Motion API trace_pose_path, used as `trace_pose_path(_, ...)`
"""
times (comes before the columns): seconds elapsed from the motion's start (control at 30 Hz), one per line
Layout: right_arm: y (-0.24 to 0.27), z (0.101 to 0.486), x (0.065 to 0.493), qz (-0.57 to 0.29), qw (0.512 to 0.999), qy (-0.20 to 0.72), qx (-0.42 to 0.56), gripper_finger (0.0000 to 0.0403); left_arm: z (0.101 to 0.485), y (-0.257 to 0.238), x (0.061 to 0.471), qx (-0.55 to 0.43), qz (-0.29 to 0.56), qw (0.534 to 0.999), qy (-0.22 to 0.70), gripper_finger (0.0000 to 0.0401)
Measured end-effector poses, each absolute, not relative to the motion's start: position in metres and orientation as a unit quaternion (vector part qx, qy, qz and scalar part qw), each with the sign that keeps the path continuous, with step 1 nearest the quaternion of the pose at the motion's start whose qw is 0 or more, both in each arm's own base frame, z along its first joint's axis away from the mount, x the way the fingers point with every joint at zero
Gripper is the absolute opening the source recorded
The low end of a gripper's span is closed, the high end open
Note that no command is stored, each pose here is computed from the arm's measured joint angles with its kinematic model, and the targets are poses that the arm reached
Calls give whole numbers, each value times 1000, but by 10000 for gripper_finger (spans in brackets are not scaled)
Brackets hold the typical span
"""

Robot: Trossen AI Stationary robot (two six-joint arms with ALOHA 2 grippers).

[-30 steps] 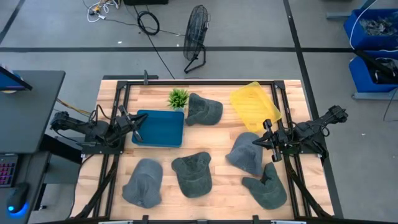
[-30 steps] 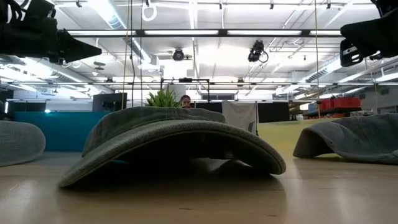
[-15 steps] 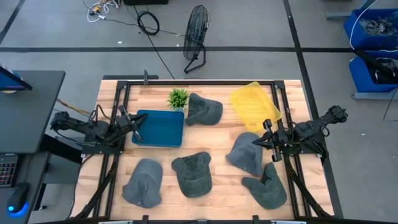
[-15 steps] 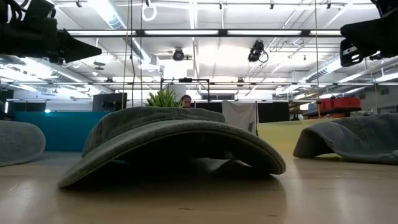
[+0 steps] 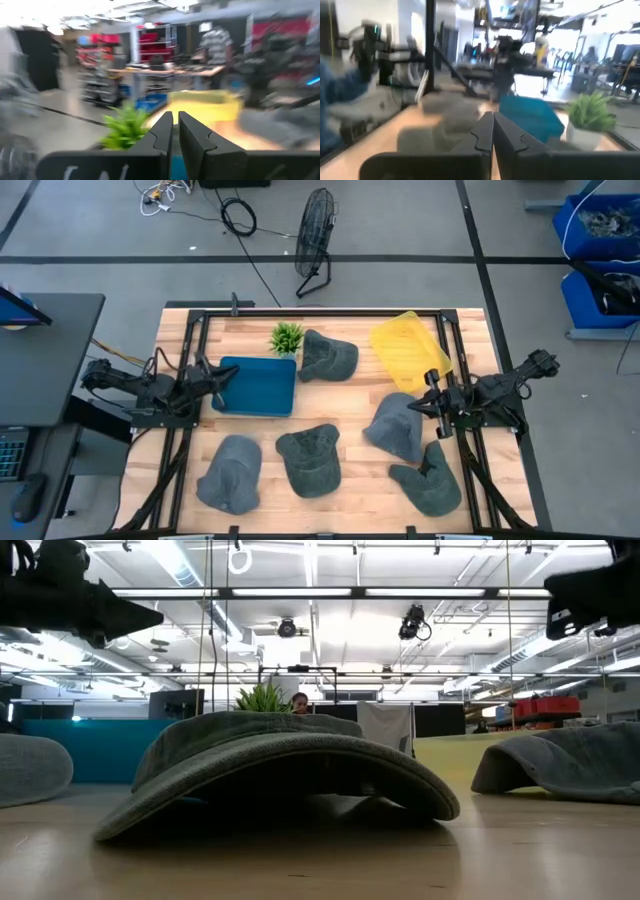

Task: Pick & Place hat
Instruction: Put the right gray cap into the yellow bin

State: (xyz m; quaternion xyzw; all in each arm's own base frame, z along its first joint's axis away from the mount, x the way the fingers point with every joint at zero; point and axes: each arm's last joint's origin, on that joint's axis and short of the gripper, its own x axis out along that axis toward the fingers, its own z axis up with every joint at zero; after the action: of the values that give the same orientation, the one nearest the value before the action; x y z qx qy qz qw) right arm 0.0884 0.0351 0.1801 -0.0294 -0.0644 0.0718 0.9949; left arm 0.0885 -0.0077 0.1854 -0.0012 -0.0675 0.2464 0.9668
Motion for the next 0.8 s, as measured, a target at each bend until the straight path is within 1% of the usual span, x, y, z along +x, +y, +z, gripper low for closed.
trace_pose_path(0.13,36,185,88,90,992,-85,33,15,185,-8,89,-31,234,969,-76,34)
trace_pose_path(0.23,35,185,88,88,992,-82,40,15,185,-8,89,-33,234,969,-76,34)
trace_pose_path(0.37,34,184,88,56,995,-80,-7,15,186,-9,89,-32,220,972,-78,34)
trace_pose_path(0.57,33,183,88,40,993,-78,-81,15,190,-9,88,-5,223,971,-89,34)
trace_pose_path(0.73,30,182,88,-15,990,-67,-125,15,189,-9,89,14,221,972,-84,33)
trace_pose_path(0.8,30,182,89,-28,988,-63,-141,15,190,-10,89,31,201,975,-84,29)
